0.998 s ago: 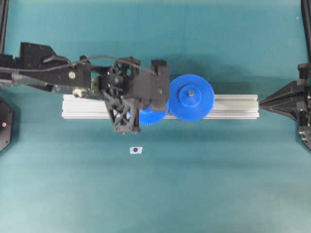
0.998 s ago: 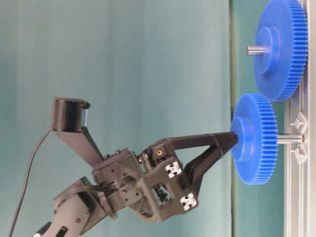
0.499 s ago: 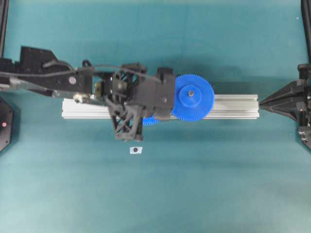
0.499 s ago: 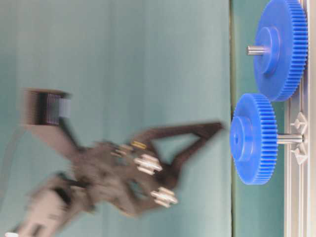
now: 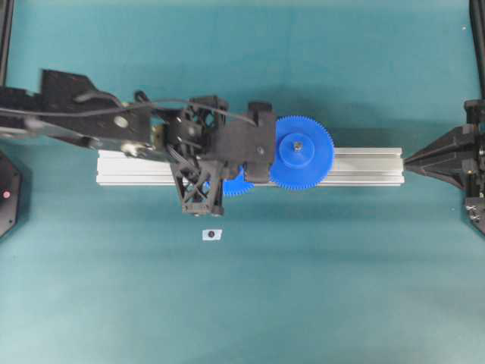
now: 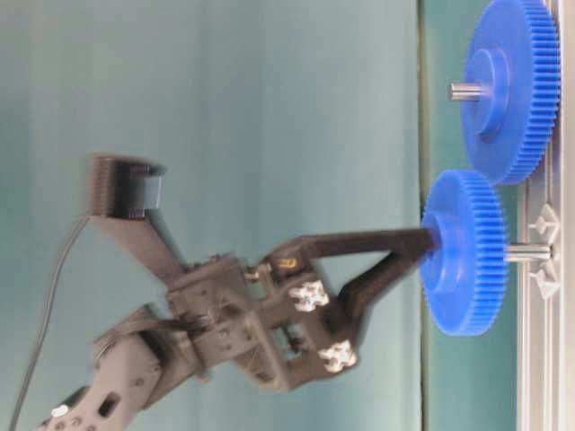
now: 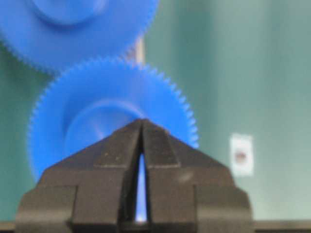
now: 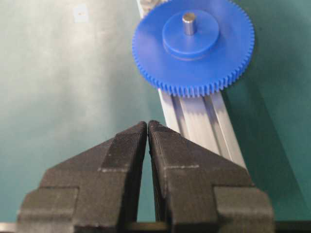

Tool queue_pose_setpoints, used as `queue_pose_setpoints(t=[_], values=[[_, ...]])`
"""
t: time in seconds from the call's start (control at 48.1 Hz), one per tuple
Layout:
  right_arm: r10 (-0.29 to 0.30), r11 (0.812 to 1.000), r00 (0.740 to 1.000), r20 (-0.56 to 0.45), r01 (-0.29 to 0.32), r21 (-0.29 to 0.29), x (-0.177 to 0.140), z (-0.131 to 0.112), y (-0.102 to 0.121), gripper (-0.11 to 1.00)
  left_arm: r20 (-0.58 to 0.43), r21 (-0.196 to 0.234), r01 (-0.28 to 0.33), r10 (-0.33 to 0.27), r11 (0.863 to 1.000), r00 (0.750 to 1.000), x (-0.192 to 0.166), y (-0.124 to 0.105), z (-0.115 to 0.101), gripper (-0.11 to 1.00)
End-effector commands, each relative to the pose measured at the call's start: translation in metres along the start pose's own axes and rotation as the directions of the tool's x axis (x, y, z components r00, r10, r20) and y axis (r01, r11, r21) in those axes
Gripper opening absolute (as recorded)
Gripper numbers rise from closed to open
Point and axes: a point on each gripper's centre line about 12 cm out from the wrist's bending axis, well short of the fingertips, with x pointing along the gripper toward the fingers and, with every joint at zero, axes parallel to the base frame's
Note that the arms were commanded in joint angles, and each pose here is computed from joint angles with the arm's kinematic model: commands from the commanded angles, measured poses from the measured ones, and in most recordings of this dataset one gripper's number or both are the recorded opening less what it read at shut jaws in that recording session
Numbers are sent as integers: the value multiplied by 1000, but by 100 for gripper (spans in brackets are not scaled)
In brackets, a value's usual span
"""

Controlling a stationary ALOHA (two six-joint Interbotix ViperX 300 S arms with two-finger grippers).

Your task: Find the location of the shaft and insert the small gear.

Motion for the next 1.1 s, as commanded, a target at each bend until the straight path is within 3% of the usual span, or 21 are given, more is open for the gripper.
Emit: queue_pose_setpoints(t=[0.0,0.291,0.499,0.79,1.081], values=[[-1,1000,1000,11,1,9,0,4,0,16,3,3,0,0,1000,1000,-2,-1,4,1],[0,1000,1000,11,0,8,0,4,1,16,37,5,-15,14,1000,999,-34,8,25,1],[0,1000,1000,9,0,8,0,3,0,16,18,-4,-25,25,1000,1000,-41,15,16,1],[1,1000,1000,23,-1,9,0,5,0,16,26,1,-14,14,1000,1000,-42,8,16,1],[1,1000,1000,23,-1,11,0,4,0,16,91,25,5,-7,1000,996,-74,-9,23,1]])
